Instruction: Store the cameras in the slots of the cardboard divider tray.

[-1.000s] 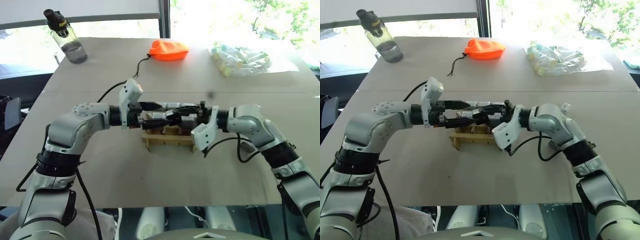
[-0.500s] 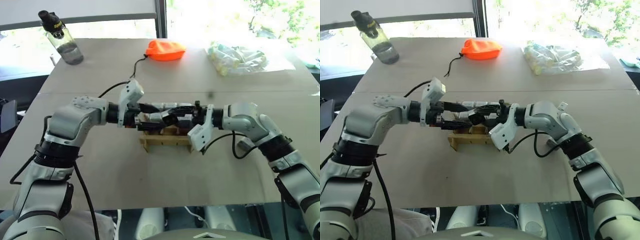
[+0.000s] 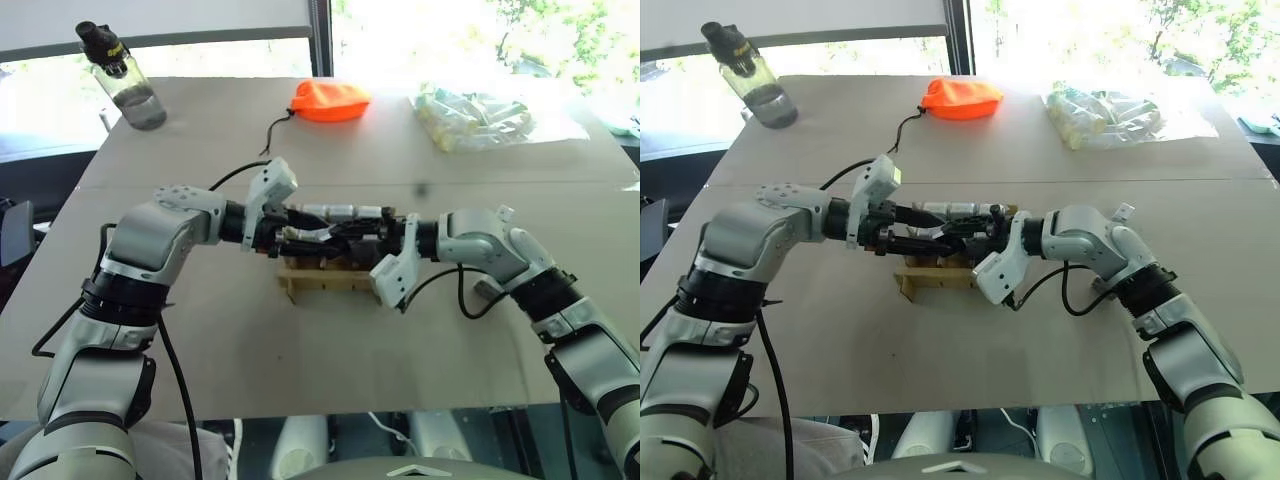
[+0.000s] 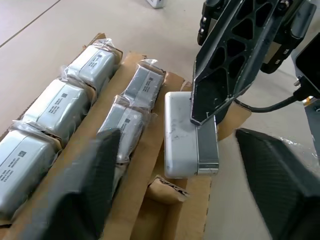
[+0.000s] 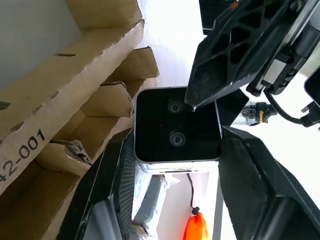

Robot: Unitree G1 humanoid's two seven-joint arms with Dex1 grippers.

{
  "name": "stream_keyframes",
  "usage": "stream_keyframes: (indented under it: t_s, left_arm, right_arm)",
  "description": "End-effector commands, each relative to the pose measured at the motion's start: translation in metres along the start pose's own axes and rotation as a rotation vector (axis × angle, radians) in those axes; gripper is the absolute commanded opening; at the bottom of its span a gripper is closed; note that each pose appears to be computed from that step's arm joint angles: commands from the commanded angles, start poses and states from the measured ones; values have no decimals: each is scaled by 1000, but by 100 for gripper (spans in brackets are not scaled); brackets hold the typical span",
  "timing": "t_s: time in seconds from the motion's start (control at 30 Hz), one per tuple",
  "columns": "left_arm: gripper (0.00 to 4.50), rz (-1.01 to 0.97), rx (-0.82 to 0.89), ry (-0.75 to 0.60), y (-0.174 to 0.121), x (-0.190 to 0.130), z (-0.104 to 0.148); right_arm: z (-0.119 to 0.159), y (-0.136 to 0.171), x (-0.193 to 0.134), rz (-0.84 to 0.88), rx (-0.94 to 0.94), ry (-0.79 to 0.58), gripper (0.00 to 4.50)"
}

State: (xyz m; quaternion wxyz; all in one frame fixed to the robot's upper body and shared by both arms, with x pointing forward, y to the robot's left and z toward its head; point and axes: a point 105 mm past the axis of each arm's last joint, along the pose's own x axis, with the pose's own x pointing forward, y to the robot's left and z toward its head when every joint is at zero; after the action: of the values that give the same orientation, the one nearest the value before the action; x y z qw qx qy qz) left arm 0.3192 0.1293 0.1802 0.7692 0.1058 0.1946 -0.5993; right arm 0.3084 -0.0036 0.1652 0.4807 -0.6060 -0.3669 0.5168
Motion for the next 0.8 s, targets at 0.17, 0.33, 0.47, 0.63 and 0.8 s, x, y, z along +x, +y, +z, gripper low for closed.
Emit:
stream_keyframes:
  t_s: [0.17, 0.33, 0.47, 0.63, 0.8]
  left_arm:
    - [70, -33, 22, 7, -8, -4, 6]
    - [70, -36, 32, 24, -7, -4, 4]
    - [70, -9, 81, 25, 1, -10, 9]
    - [70, 13, 151, 8, 6, -18, 19]
    - [70, 25, 225, 15, 7, -31, 24]
  right_arm:
    - [0, -12, -2, -37, -12, -1, 182]
    - [-2, -13, -4, -44, 71, 20, 388]
    - [-1, -14, -16, -72, 142, 21, 450]
    - [3, -7, -45, -57, 262, 28, 450]
    - [31, 13, -94, -98, 787, -19, 450]
